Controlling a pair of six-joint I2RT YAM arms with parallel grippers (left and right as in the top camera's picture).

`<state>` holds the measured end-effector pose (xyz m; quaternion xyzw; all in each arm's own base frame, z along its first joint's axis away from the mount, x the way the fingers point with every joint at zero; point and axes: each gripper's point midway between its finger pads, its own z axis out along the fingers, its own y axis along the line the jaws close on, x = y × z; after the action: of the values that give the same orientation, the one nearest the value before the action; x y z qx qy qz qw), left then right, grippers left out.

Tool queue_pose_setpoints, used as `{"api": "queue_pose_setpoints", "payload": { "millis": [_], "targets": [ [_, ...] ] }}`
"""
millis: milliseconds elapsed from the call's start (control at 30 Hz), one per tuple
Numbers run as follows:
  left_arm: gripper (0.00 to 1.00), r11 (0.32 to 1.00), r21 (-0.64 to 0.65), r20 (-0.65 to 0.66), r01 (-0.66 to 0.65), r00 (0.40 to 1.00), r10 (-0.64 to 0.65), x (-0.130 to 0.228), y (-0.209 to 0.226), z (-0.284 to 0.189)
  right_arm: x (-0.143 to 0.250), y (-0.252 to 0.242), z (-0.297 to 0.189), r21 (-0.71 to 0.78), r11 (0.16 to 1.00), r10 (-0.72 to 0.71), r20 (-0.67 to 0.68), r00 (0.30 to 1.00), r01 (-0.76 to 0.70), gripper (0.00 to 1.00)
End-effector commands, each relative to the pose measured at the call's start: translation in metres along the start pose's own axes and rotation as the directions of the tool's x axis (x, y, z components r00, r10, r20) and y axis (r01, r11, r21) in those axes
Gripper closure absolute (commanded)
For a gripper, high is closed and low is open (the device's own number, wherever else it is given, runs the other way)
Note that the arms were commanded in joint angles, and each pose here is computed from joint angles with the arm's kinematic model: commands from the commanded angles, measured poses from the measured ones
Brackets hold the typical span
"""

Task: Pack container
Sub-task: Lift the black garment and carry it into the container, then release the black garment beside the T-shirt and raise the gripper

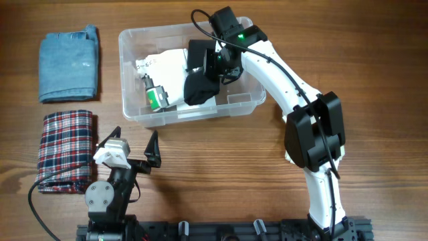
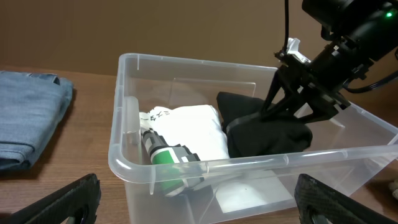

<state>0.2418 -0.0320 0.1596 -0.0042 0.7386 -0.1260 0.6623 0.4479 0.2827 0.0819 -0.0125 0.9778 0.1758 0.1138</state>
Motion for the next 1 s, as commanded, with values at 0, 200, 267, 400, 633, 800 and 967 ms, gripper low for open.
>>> {"api": "queue_pose_setpoints", "payload": {
  "millis": [0,200,267,400,633,800,967],
  "targets": [
    [0.0,1.0,-0.012,0.002,0.006,1.0,-0.006,0.001,0.003,0.0,-0.001,0.0,0.005,-0.005,1.0,-0.016,-0.002,1.0,0.016,0.4],
    [0.0,1.0,-0.012,0.002,0.007,1.0,-0.007,0.001,0.003,0.0,-0.007,0.003,0.004,-0.016,0.994,-0.104,0.023,0.994,0.105,0.39],
    [0.0,1.0,-0.012,0.002,0.006,1.0,-0.006,0.001,0.003,0.0,-0.01,0.005,0.003,-0.018,0.986,-0.165,0.038,0.986,0.166,0.39],
    [0.0,1.0,-0.012,0.002,0.006,1.0,-0.006,0.001,0.003,0.0,-0.014,-0.004,0.003,0.038,0.966,-0.256,0.049,0.966,0.254,0.39],
    [0.0,1.0,-0.012,0.002,0.006,1.0,-0.006,0.001,0.003,0.0,-0.019,-0.013,0.002,0.106,0.913,-0.401,0.048,0.915,0.394,0.4],
    [0.0,1.0,-0.012,0.002,0.006,1.0,-0.006,0.001,0.003,0.0,-0.023,-0.013,-0.003,0.12,0.912,-0.402,0.063,0.913,0.393,0.36],
    [0.0,1.0,-0.012,0.002,0.006,1.0,-0.006,0.001,0.003,0.0,-0.039,-0.012,-0.024,0.18,0.904,-0.41,0.121,0.904,0.387,0.34]
  ]
}}
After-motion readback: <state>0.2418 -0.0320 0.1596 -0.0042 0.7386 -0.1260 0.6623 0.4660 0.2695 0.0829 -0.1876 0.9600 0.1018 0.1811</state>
